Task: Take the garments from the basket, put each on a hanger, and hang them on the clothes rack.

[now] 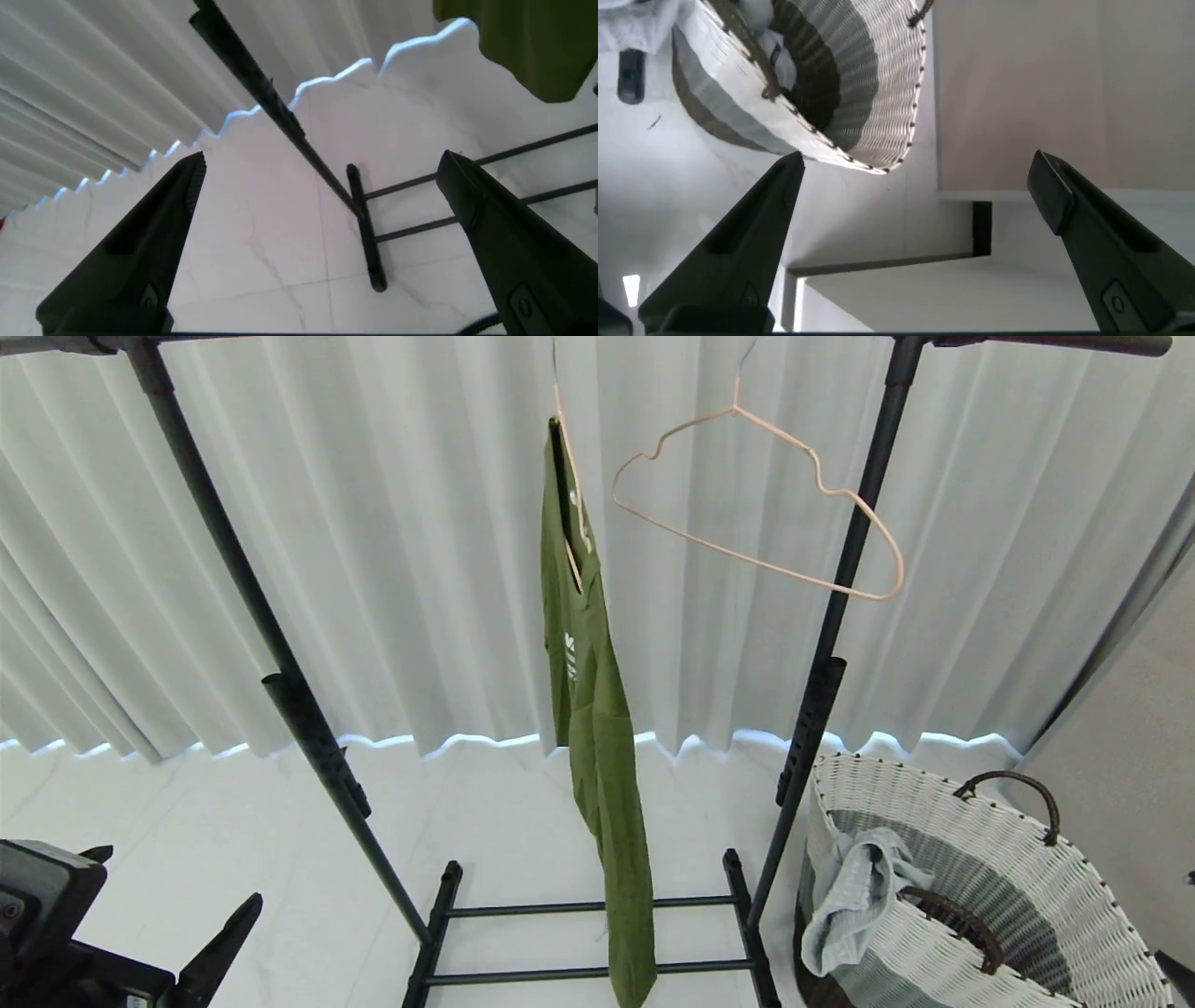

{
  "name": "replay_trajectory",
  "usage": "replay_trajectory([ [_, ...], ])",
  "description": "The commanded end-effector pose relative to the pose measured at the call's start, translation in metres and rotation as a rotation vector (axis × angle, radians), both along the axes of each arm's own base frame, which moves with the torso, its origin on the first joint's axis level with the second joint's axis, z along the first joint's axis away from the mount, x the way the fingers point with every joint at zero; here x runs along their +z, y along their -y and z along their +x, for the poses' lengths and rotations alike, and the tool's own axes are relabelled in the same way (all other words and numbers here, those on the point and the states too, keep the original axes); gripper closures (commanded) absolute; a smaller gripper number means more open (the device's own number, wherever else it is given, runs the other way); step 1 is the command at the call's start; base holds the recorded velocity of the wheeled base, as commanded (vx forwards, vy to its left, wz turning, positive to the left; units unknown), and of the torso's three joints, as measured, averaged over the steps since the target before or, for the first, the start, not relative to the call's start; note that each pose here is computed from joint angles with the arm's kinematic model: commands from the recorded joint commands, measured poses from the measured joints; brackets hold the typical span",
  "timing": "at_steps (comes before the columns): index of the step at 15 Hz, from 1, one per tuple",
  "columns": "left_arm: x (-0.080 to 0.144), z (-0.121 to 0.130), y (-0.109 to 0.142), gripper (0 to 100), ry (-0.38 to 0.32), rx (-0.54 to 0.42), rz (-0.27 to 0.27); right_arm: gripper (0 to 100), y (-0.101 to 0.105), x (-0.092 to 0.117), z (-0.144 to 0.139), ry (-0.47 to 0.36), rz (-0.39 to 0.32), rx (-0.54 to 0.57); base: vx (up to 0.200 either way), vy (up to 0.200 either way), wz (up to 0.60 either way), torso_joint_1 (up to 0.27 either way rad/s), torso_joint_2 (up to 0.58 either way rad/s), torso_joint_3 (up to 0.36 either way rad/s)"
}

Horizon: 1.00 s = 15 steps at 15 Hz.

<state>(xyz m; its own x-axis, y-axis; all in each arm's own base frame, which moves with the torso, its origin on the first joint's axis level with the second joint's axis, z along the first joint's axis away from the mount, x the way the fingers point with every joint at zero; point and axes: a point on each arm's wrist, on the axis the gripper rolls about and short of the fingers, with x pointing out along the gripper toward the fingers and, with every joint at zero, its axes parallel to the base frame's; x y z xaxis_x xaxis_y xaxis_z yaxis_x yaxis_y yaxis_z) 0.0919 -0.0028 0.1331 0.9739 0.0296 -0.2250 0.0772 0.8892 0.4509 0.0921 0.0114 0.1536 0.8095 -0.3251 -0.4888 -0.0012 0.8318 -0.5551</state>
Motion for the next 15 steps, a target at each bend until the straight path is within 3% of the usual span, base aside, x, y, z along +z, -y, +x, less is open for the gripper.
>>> replay_trajectory([
  [1, 0.000, 0.000, 0.000, 0, 0.001, 0.001, 0.000, 0, -0.001, 0.000, 0.001, -0.002, 0.009, 0.012, 0.000, 0.000, 0.00, 0.000, 0.00, 0.000],
  [6, 0.001, 0.001, 0.000, 0, 0.001, 0.001, -0.001, 0, -0.002, -0.002, 0.003, -0.025, 0.029, 0.050, 0.000, 0.000, 0.00, 0.000, 0.00, 0.000],
  [13, -0.001, 0.001, 0.000, 0, -0.010, -0.002, -0.001, 0, -0.006, -0.022, 0.011, -0.090, 0.061, 0.109, 0.200, 0.000, 0.00, 0.003, 0.00, 0.001],
  [15, -0.004, 0.000, 0.001, 0, -0.021, -0.023, -0.005, 0, -0.010, -0.033, 0.020, -0.109, 0.088, 0.156, 0.000, 0.000, 0.00, 0.000, 0.00, 0.000],
])
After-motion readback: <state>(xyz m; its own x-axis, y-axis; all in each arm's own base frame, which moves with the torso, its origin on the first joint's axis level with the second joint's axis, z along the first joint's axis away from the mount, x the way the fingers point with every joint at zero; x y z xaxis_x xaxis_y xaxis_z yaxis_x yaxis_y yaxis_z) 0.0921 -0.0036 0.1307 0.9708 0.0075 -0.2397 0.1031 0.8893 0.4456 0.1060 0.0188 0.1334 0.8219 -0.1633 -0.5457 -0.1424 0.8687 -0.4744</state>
